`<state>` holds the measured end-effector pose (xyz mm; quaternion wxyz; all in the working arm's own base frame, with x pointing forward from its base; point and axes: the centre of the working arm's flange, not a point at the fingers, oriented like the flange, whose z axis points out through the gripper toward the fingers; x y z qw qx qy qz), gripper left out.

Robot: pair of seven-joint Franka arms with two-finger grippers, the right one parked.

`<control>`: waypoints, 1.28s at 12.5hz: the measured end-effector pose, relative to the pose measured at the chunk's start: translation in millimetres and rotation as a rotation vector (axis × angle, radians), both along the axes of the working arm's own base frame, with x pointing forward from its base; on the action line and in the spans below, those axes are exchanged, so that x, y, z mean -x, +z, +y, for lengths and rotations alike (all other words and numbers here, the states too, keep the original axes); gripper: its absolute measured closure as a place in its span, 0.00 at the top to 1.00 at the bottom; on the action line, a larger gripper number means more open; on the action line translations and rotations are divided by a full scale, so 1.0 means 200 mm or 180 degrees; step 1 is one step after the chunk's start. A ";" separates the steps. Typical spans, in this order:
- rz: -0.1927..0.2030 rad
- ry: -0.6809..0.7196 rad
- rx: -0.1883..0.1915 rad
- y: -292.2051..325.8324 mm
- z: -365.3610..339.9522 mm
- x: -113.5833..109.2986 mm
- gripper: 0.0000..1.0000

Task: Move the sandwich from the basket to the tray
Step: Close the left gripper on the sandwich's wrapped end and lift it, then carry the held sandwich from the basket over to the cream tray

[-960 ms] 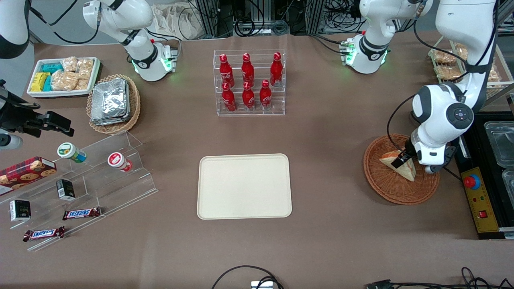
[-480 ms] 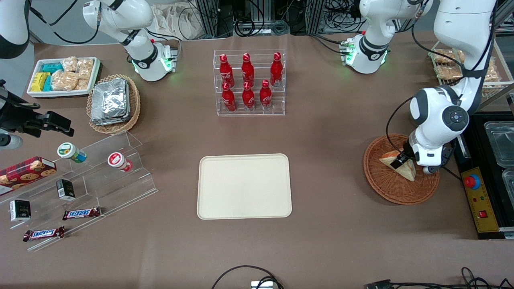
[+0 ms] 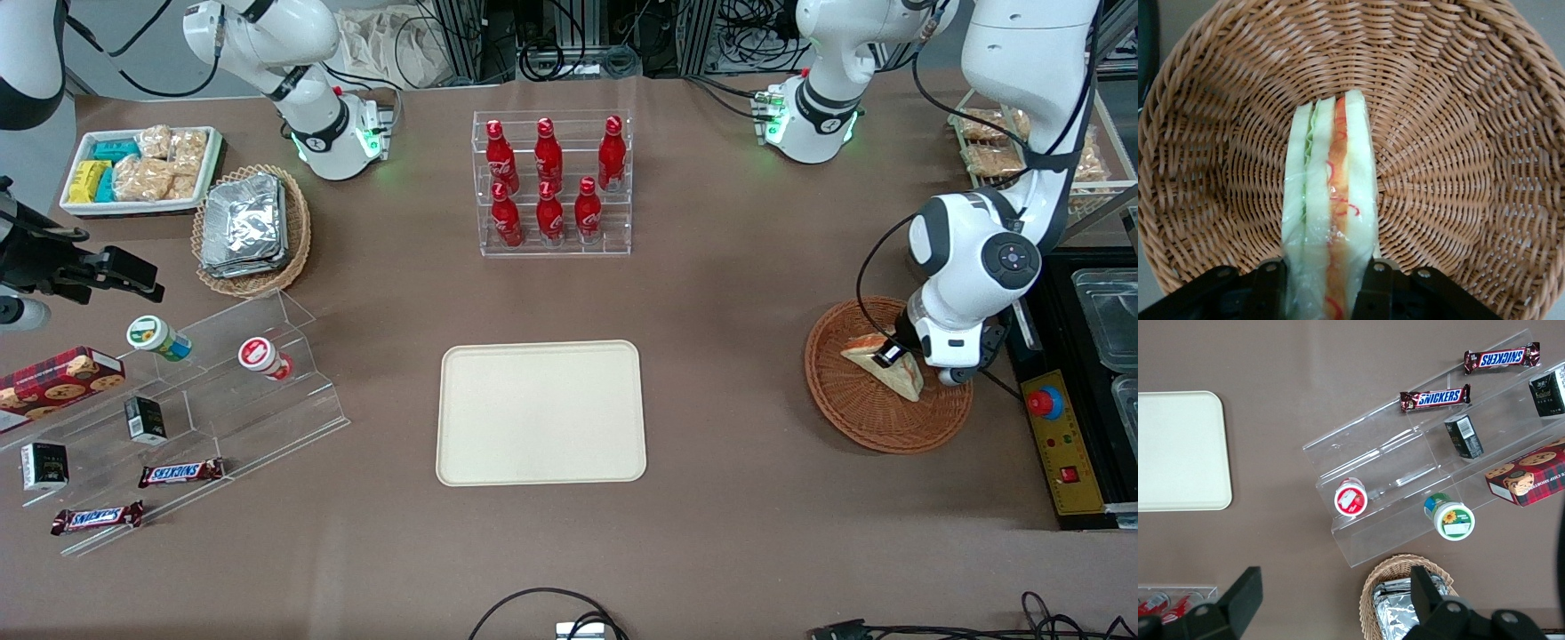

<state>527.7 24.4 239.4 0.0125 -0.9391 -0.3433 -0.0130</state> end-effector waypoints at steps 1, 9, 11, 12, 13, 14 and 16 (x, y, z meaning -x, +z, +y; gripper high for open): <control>-0.0015 -0.0111 -0.0001 0.02 0.00 0.00 0.23; 0.0039 -0.1360 0.0005 0.43 -0.06 -0.06 0.21; 0.0039 -0.1527 0.0014 0.58 -0.19 -0.14 0.21; 0.0037 -0.1601 0.0019 0.66 -0.26 -0.17 0.21; 0.0036 -0.1663 0.0023 0.74 -0.31 -0.21 0.21; 0.0032 -0.1711 0.0025 0.82 -0.36 -0.23 0.21; 0.0012 -0.1835 0.0032 0.99 -0.48 -0.27 0.21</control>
